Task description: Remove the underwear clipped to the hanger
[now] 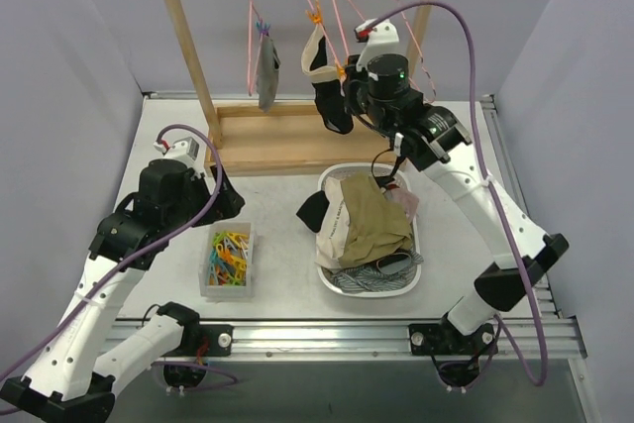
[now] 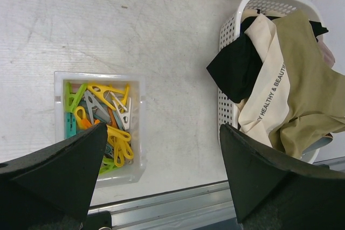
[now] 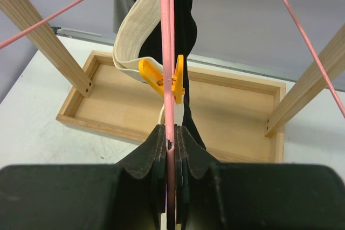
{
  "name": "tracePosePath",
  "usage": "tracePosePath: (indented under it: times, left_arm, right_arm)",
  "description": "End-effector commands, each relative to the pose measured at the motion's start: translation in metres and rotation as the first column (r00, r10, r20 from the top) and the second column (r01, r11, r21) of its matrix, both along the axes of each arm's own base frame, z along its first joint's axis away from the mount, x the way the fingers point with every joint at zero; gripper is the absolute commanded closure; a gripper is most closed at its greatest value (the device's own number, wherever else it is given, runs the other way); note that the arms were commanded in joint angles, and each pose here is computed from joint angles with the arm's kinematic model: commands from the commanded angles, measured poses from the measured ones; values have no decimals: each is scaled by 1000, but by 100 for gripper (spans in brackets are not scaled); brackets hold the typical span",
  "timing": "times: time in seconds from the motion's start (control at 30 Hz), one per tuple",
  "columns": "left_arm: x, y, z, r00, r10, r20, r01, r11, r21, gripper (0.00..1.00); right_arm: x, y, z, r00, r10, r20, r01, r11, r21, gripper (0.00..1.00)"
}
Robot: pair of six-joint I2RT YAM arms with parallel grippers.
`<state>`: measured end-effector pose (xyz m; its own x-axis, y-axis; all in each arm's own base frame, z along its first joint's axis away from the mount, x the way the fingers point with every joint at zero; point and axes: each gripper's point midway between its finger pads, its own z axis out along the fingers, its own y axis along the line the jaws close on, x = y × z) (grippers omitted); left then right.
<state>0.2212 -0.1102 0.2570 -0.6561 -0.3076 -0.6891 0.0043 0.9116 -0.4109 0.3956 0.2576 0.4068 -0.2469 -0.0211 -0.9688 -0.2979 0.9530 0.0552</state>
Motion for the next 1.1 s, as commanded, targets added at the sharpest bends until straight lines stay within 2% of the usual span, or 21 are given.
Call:
tracePosePath:
  times: [0.0, 0.23, 0.27, 0.37, 0.53, 0.73, 0.83, 0.93, 1.07]
  left_arm:
    - [11, -7, 27, 997, -8, 81, 11, 999, -47, 6]
    - [15, -8, 31, 997, -7, 80, 11, 999, -45, 6]
    - [15, -9, 33, 996, -11, 83, 15, 999, -49, 6]
    - [15, -12, 34, 996, -19, 85, 25, 997, -70, 6]
    - [15, -27, 31, 996, -67, 64, 74, 990, -120, 7]
    - [19, -46, 28, 991, -120, 60, 130, 972, -197, 7]
    - [19, -51, 29, 989, -131, 67, 143, 964, -223, 8]
    - [17, -55, 26, 987, -144, 72, 157, 956, -247, 8]
    - [15, -58, 20, 987, -141, 81, 158, 947, -279, 8]
  right_arm:
    - [-21, -23, 71, 983, -15, 185, -12, 990, 142, 100]
    - [-64, -45, 75, 979, 25, 202, -61, 983, 174, 100]
    - [-67, -48, 57, 985, 25, 168, -51, 987, 152, 100]
    - [-101, -77, 59, 984, 10, 175, -41, 984, 174, 100]
    - [-134, -116, 16, 995, -48, 89, 34, 988, 149, 100]
    - [-172, -165, 10, 989, -134, 59, 125, 982, 139, 100]
    - [-178, -163, 5, 994, -109, 32, 103, 985, 139, 100]
    - [-174, -140, -14, 999, -33, -29, 37, 990, 137, 100]
    - [-165, -109, -76, 988, 34, -150, -16, 993, 119, 100]
